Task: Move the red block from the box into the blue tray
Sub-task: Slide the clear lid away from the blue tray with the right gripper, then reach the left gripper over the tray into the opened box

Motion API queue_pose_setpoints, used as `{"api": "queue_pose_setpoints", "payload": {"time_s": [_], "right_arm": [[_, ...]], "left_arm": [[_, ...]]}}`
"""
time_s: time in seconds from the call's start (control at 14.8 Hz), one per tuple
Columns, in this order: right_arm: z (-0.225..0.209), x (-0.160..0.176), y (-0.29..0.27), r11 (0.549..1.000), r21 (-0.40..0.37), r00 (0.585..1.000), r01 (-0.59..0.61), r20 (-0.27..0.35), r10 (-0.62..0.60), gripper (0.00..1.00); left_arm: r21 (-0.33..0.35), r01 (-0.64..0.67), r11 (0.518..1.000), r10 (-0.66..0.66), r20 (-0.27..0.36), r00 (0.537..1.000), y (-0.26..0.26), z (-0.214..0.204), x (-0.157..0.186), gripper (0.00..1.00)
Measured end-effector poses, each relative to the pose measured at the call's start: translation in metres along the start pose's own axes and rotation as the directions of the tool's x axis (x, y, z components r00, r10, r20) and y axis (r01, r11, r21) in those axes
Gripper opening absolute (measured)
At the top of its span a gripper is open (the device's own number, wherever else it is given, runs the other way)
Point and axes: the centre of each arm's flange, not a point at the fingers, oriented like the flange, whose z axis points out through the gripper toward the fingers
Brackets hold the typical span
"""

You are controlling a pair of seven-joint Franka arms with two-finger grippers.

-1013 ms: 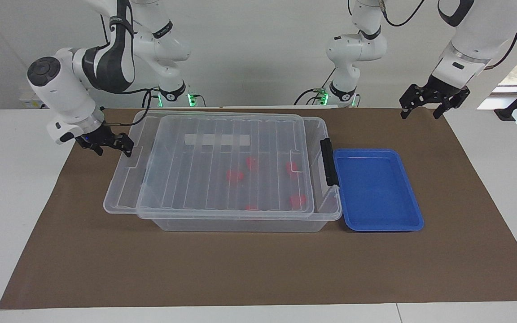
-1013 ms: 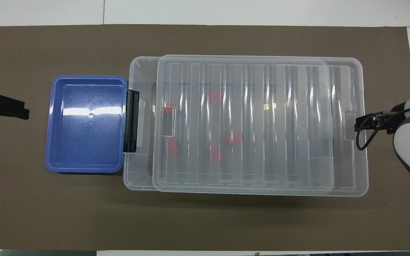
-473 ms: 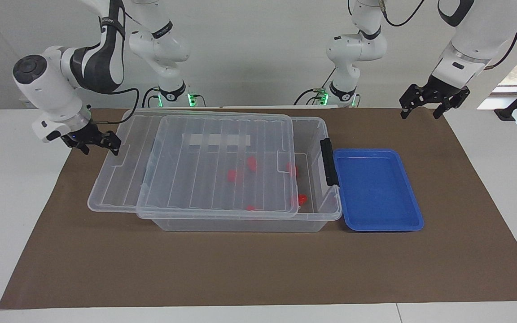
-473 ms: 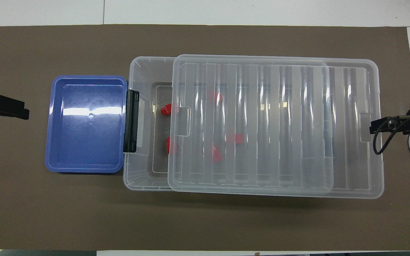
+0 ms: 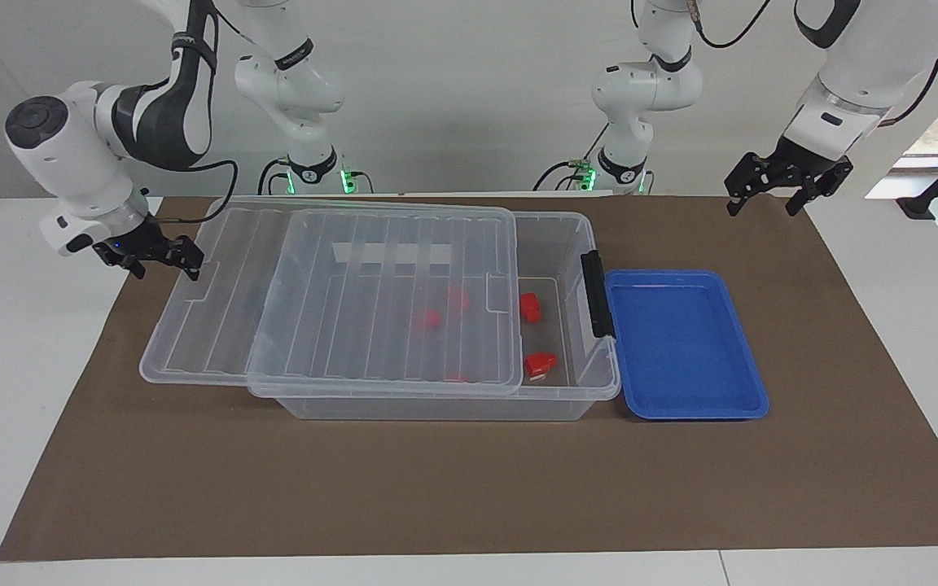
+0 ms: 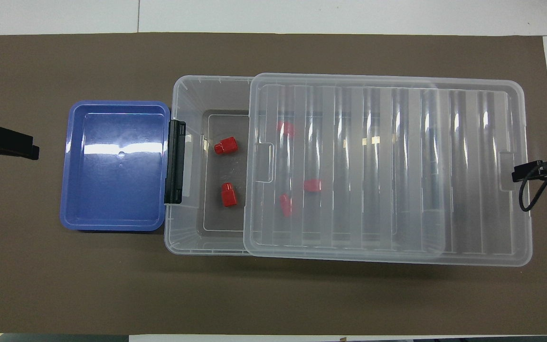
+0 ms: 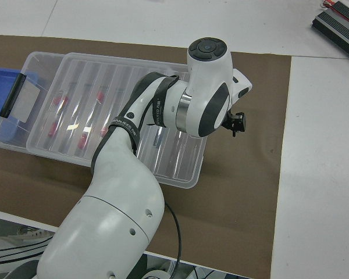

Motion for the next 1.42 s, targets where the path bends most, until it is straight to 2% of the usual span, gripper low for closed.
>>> {"api": "queue_pose_setpoints", "payload": {"time_s": [0.47, 0.74, 1.08, 1.42], "right_arm": [[0.0, -0.007, 0.025, 1.0, 0.001, 1.0, 0.018, -0.004, -0.018, 1.0], [0.0, -0.01, 0.037, 1.0, 0.001, 1.0, 0.017, -0.004, -0.017, 1.0], [0.0, -0.011, 0.04, 1.0, 0.0, 1.0, 0.02, -0.004, -0.02, 1.0], [0.0, -0.013, 0.044, 1.0, 0.0, 1.0, 0.019, -0.004, -0.019, 1.0]], "left_arm": [[0.001, -0.024, 1.0, 0.024, -0.001, 1.0, 0.013, 0.002, 0.0, 1.0], [0.002, -0.06, 0.998, 0.06, -0.043, 0.997, 0.083, 0.038, 0.0, 1.0], [-0.01, -0.056, 0.998, 0.055, -0.075, 0.996, 0.181, 0.08, -0.021, 1.0], [-0.026, -0.033, 0.999, 0.03, -0.094, 0.995, 0.232, 0.123, -0.037, 1.0]]}}
